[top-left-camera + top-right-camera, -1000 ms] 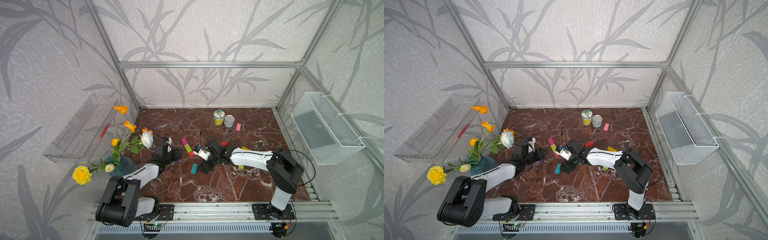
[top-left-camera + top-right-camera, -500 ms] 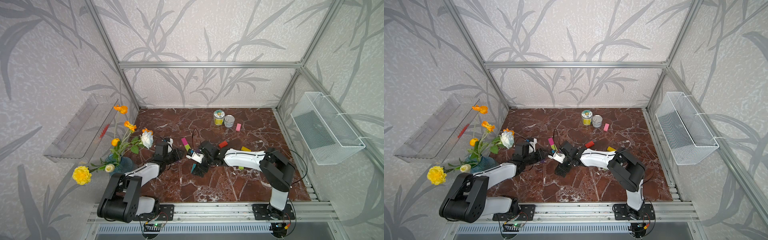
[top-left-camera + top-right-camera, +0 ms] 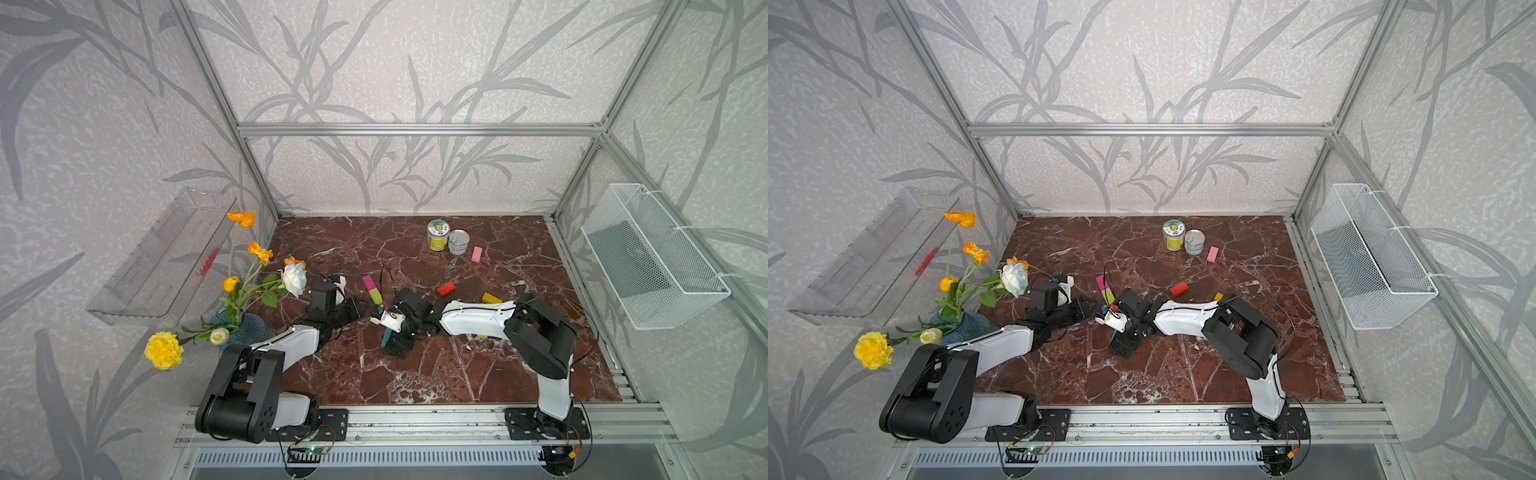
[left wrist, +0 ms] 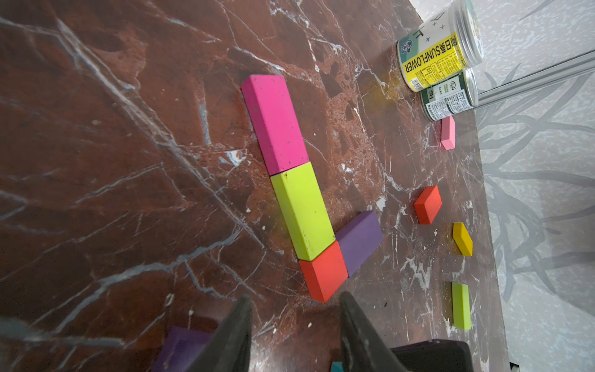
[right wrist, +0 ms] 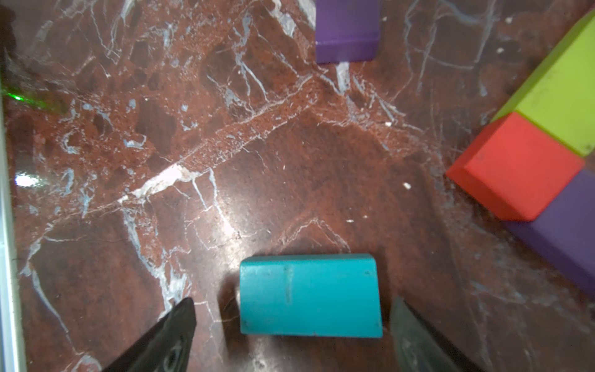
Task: Assemble the letter v with building blocks
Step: Pick up the building block from the center of the board, then assemble the building block at the center of the board.
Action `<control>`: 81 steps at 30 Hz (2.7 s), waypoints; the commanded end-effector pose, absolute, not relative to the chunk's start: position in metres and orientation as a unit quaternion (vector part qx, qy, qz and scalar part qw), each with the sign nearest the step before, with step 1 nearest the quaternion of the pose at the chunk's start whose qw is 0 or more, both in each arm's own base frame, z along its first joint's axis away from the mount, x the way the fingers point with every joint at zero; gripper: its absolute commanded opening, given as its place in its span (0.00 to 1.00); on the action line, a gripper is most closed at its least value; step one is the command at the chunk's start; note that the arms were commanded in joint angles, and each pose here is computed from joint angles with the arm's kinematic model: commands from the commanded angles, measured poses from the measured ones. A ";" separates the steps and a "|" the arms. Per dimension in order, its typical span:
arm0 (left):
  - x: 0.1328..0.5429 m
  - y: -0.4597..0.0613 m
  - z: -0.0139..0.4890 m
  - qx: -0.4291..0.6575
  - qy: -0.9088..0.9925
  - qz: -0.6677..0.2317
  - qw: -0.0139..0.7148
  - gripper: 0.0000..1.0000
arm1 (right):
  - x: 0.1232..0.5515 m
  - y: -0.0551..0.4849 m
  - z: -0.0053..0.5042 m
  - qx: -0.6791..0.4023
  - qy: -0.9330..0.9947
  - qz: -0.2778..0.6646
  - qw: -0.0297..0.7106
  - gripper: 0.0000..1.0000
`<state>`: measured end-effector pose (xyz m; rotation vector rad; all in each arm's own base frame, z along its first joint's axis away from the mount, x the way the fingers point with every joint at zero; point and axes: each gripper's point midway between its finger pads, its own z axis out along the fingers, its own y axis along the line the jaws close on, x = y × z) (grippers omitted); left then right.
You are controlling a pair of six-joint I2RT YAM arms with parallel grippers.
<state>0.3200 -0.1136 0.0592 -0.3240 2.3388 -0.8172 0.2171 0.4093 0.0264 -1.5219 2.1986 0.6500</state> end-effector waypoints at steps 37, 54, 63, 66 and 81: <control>0.318 -0.116 0.048 -0.121 0.890 -0.317 0.305 0.40 | 0.233 0.410 0.042 -0.546 0.784 0.170 0.240 0.14; 0.318 -0.122 0.050 -0.113 0.887 -0.325 0.307 0.37 | 0.316 0.365 0.080 -0.391 0.858 0.131 0.307 0.00; 0.317 -0.123 0.048 -0.111 0.890 -0.320 0.306 0.37 | 0.353 0.342 0.085 -0.319 0.891 0.096 0.309 0.00; 0.317 -0.123 0.048 -0.110 0.890 -0.319 0.306 0.37 | 0.359 0.335 0.081 -0.311 0.899 0.082 0.299 0.00; 0.318 -0.121 0.046 -0.112 0.893 -0.313 0.304 0.37 | 0.370 0.322 0.053 -0.301 0.918 0.055 0.252 0.04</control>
